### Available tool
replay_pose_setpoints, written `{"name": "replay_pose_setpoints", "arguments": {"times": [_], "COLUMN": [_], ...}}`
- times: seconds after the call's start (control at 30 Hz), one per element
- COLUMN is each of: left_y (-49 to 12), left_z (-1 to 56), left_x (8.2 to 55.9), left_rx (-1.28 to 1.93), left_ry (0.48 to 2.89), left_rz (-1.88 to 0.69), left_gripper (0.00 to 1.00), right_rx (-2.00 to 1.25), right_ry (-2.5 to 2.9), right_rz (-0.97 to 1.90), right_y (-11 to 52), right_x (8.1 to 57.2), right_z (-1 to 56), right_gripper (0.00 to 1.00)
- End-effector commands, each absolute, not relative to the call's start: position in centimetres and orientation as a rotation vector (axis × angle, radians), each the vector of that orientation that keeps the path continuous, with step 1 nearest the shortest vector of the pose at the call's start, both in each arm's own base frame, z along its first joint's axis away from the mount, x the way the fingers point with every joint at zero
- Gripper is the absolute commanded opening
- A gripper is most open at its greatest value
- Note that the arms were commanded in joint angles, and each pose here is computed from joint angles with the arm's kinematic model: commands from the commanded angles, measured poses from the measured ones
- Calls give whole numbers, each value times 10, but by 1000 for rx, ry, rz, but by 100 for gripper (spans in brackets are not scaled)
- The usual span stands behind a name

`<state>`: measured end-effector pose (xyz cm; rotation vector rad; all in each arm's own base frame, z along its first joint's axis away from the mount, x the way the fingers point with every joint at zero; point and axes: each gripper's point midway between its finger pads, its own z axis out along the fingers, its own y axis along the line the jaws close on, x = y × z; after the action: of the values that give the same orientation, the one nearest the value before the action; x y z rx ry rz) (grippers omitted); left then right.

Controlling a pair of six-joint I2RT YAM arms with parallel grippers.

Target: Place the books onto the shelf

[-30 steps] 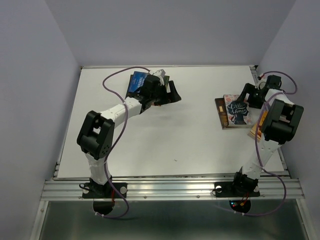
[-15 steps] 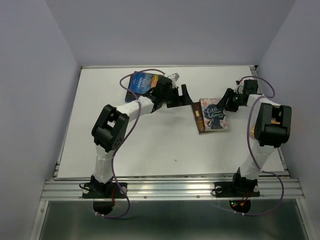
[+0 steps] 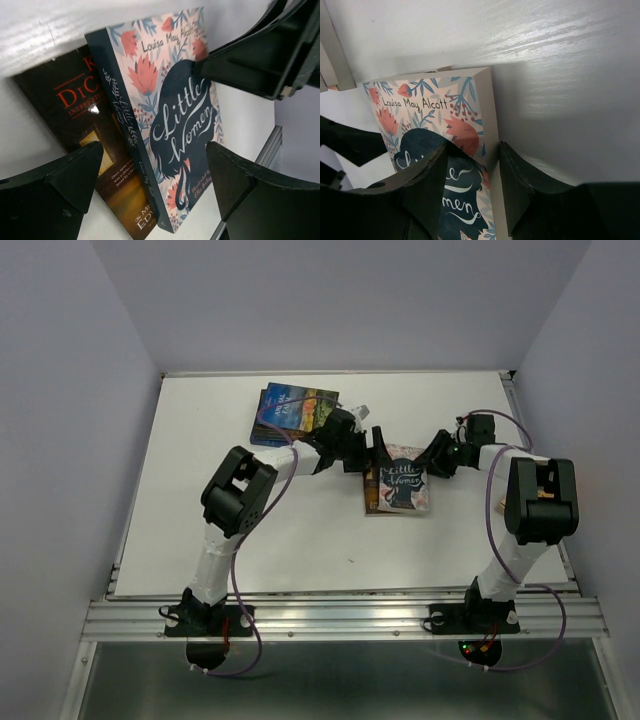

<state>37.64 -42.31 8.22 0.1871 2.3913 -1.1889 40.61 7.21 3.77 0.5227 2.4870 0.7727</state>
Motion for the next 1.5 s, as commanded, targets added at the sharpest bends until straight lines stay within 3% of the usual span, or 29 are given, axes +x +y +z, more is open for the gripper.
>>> {"name": "replay_pose_setpoints", "arguments": {"times": [0.0, 0.3, 0.4, 0.47, 0.57, 0.6, 0.63, 0.67, 0.73, 0.77, 0.8, 0.83, 1.0, 1.2, 1.47], "left_y": [-447, -468, -474, -474, -472, -472, -472, -472, -471, -470, -469, -466, -451, -399, -307], "left_z": [93, 87, 93, 101, 111, 119, 125, 132, 142, 155, 163, 181, 249, 318, 367], "left_x": [365, 339, 333, 333, 341, 342, 346, 347, 353, 356, 360, 364, 382, 421, 492], "left_rx": [267, 374, 397, 385, 346, 344, 328, 325, 303, 289, 279, 271, 273, 168, -108], "left_ry": [2365, 2378, 2366, 2341, 2305, 2287, 2273, 2261, 2233, 2207, 2183, 2141, 1970, 1804, 1625], "left_rz": [-1300, -1429, -1477, -1482, -1452, -1449, -1439, -1438, -1427, -1432, -1428, -1442, -1434, -1339, -1091], "left_gripper": [96, 96, 88, 72, 35, 4, 0, 0, 0, 0, 0, 0, 0, 0, 0], "right_rx": [558, 597, 598, 597, 593, 588, 585, 579, 558, 550, 537, 528, 506, 576, 568], "right_ry": [2557, 2609, 2608, 2608, 2607, 2600, 2595, 2588, 2560, 2546, 2513, 2488, 2305, 2072, 2105], "right_rz": [762, 811, 824, 828, 839, 834, 835, 830, 807, 793, 760, 743, 641, 464, 452], "right_y": [81, 91, 92, 92, 94, 93, 93, 93, 90, 88, 84, 82, 63, 31, 31], "right_x": [388, 372, 371, 370, 368, 369, 370, 371, 377, 380, 386, 392, 418, 416, 409], "right_z": [18, -4, -4, -4, -2, 1, 3, 6, 18, 24, 36, 47, 118, 199, 185], "right_gripper": [48, 44, 44, 43, 43, 44, 45, 47, 62, 74, 93, 100, 100, 100, 100]}}
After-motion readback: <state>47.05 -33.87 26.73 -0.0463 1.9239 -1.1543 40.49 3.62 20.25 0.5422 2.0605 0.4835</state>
